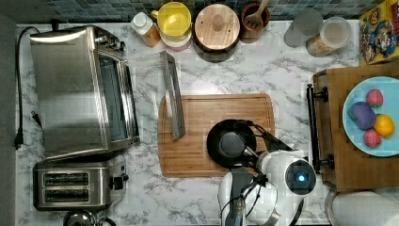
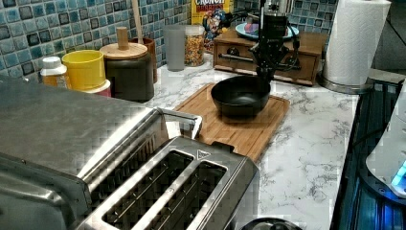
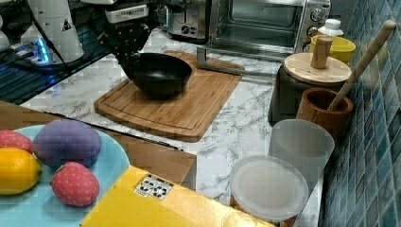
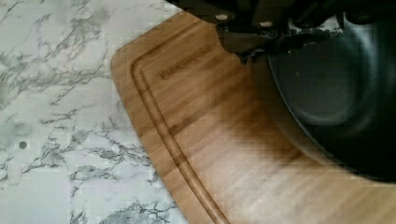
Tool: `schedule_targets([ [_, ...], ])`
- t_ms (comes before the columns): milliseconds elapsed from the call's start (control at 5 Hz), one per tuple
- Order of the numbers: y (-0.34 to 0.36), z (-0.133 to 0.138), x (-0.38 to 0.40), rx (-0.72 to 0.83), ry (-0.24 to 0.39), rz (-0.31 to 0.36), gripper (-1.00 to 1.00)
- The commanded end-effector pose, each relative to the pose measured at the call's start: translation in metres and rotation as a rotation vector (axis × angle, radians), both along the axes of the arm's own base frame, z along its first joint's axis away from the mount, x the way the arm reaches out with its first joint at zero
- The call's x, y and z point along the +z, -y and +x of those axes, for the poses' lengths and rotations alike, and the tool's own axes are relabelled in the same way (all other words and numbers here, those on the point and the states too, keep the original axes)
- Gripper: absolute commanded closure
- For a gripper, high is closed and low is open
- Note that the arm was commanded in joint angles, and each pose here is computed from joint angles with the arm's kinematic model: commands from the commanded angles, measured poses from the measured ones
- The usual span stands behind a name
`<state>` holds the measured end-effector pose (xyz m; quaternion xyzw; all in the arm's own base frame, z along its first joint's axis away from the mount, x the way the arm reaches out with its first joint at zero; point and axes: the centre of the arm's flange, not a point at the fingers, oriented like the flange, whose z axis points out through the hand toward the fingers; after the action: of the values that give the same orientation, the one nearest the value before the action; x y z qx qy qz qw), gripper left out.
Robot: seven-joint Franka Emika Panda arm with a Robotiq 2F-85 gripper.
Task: Pick up the bowl.
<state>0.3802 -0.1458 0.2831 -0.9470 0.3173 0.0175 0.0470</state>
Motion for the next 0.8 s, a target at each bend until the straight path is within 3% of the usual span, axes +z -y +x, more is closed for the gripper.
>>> schedule_targets([
  [200,-0.058,0.117,0.157,0.008,0.179,-0.08,1.0],
  [600,-0.111,0.146,0.23,0.229,0.201,-0.035,1.0],
  [800,-0.137,0.154,0.235,0.328,0.158,-0.057,1.0],
])
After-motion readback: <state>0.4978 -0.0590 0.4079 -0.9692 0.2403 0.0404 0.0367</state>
